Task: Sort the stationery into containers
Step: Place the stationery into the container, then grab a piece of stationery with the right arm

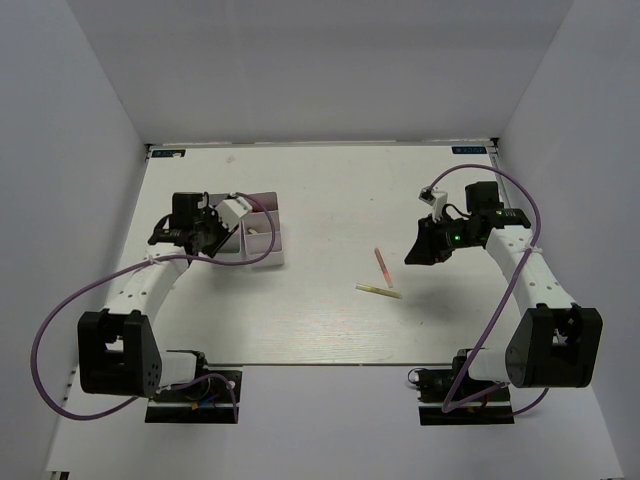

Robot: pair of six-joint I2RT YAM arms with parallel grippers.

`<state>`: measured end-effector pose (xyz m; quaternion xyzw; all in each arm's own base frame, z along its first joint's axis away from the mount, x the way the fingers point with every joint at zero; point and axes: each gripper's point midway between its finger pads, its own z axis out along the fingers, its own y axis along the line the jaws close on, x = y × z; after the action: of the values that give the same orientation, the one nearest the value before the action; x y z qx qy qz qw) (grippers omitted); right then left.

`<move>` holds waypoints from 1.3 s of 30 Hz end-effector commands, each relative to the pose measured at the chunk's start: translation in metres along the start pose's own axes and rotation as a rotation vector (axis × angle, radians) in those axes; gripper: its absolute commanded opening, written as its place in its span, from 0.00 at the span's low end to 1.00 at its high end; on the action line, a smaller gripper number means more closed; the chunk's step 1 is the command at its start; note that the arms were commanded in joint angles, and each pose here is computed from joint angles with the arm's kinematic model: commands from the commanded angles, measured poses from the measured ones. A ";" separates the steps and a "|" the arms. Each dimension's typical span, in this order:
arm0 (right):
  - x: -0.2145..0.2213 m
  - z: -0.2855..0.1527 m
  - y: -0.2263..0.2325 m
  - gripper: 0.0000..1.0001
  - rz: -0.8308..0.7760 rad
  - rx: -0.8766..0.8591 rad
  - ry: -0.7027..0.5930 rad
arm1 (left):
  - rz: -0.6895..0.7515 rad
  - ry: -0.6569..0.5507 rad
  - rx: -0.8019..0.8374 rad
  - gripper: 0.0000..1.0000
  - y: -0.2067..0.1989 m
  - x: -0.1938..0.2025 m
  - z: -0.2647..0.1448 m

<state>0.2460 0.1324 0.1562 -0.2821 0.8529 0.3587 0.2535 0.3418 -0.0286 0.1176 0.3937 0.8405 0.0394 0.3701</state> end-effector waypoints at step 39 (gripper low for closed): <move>-0.010 -0.002 0.006 0.45 -0.009 -0.046 -0.014 | -0.093 -0.097 -0.103 0.49 0.003 -0.006 -0.014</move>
<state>0.2447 0.1350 0.1547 -0.2804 0.8510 0.3709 0.2442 0.3384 -0.0254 0.1188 0.3501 0.8408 0.0518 0.4096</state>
